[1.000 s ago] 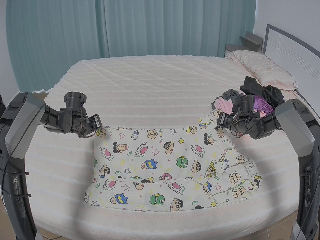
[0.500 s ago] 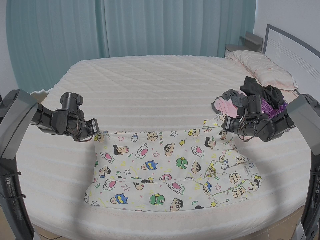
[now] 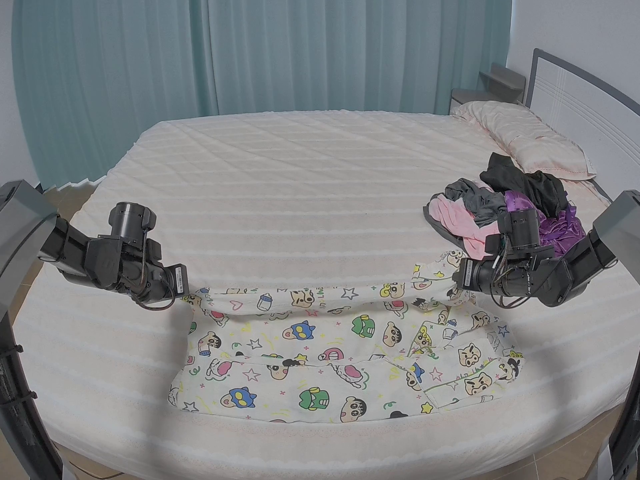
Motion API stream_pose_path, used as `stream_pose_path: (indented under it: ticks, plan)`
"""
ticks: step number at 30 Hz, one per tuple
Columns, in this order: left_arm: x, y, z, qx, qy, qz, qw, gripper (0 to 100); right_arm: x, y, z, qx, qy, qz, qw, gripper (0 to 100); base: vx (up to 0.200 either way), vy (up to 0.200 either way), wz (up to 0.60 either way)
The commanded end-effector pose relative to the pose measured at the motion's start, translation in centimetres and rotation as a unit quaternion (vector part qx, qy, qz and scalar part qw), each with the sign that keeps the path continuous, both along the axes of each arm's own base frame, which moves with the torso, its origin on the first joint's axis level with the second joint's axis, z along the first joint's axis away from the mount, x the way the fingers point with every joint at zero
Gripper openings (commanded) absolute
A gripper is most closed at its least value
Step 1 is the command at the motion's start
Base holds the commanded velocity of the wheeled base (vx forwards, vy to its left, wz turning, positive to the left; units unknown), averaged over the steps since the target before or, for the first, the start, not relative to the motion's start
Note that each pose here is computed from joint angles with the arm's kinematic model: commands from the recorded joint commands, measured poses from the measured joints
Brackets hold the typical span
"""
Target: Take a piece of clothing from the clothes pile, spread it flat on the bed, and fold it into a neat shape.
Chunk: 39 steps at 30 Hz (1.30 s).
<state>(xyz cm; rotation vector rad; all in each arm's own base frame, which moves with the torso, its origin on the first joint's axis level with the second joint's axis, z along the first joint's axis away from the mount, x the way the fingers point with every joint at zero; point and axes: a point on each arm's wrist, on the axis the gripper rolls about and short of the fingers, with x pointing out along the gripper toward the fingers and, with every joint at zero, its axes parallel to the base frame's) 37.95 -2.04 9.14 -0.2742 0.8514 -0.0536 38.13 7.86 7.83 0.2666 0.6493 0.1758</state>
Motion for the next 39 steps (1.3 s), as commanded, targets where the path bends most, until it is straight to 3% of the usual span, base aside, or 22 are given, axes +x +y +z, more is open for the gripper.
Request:
stream_pose_path:
  ticks: [1, 9, 21, 22, 26, 32, 39]
  plan:
    - [-1.5, -0.1, -0.7, 0.009, 0.021, -0.012, 0.9997, 0, -2.0, -0.1, -0.1, -0.010, 0.001, 0.011, 0.9999, 0, 0.000, 0.000, 0.00]
    - [-3.7, -0.5, -2.9, 0.015, 0.070, -0.026, 0.9971, 0, -4.5, -0.6, -2.1, -0.023, 0.036, 0.020, 0.9989, 0, 0.000, 0.000, 0.00]
    - [-4.7, -1.2, -4.1, 0.017, 0.099, -0.038, 0.9942, 0, -6.3, -0.7, -3.9, -0.030, 0.081, 0.027, 0.9959, 0, 0.000, 0.000, 0.00]
    - [-4.8, -1.3, -4.1, 0.018, 0.100, -0.038, 0.9941, 100, -6.4, -0.7, -4.0, -0.031, 0.082, 0.027, 0.9958, 100, 0.000, 0.000, 0.00]
    - [-4.9, -1.3, -4.1, 0.017, 0.100, -0.038, 0.9941, 100, -6.5, -0.6, -3.7, -0.025, 0.079, 0.024, 0.9963, 100, 0.000, 0.000, 0.00]
    - [-6.1, -0.7, -2.7, 0.013, 0.088, -0.030, 0.9956, 100, -7.9, -1.0, -0.5, 0.021, 0.050, -0.007, 0.9985, 100, 0.000, 0.000, 0.00]
    - [-7.6, 0.9, -1.2, -0.034, 0.077, -0.019, 0.9963, 100, -8.5, -1.3, -0.5, 0.059, 0.066, -0.046, 0.9950, 100, 0.000, 0.000, 0.00]
